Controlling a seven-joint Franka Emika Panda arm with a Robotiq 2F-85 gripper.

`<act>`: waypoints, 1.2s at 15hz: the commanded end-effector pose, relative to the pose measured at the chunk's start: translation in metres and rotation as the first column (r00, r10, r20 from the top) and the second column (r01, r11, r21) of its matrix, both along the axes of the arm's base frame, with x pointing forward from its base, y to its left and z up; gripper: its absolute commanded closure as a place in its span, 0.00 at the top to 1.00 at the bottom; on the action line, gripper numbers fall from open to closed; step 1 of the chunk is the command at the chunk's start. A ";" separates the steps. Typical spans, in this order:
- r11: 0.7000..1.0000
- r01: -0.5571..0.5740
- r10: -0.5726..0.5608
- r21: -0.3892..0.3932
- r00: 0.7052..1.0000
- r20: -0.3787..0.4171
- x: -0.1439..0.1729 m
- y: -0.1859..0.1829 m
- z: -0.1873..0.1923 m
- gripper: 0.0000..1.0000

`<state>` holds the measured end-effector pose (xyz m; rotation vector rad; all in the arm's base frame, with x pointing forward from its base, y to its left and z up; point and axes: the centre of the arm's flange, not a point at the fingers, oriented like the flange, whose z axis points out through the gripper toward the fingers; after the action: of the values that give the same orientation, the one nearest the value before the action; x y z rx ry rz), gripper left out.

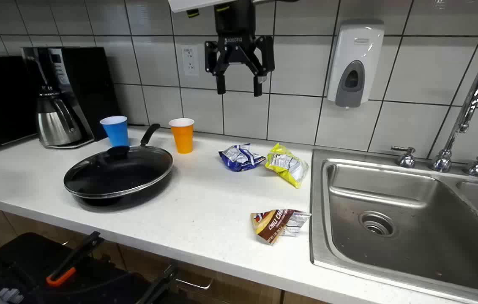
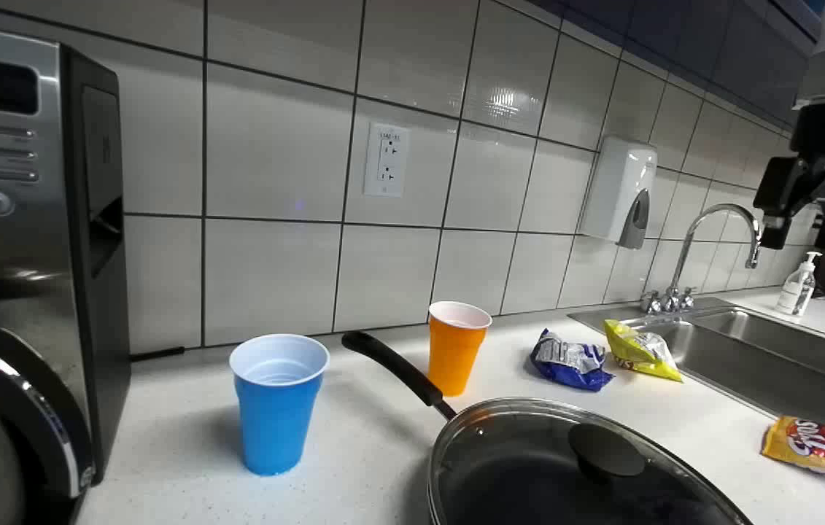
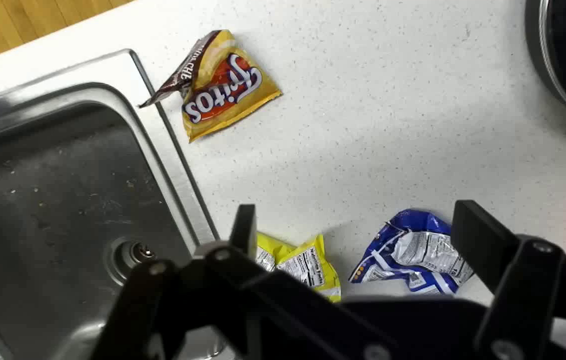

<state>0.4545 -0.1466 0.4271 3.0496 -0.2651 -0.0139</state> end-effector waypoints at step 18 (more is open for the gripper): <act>0.966 -0.248 0.240 0.067 0.965 0.109 0.037 0.154 -0.052 1.00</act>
<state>0.4862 -0.0114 0.3863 3.1277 0.0497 0.1498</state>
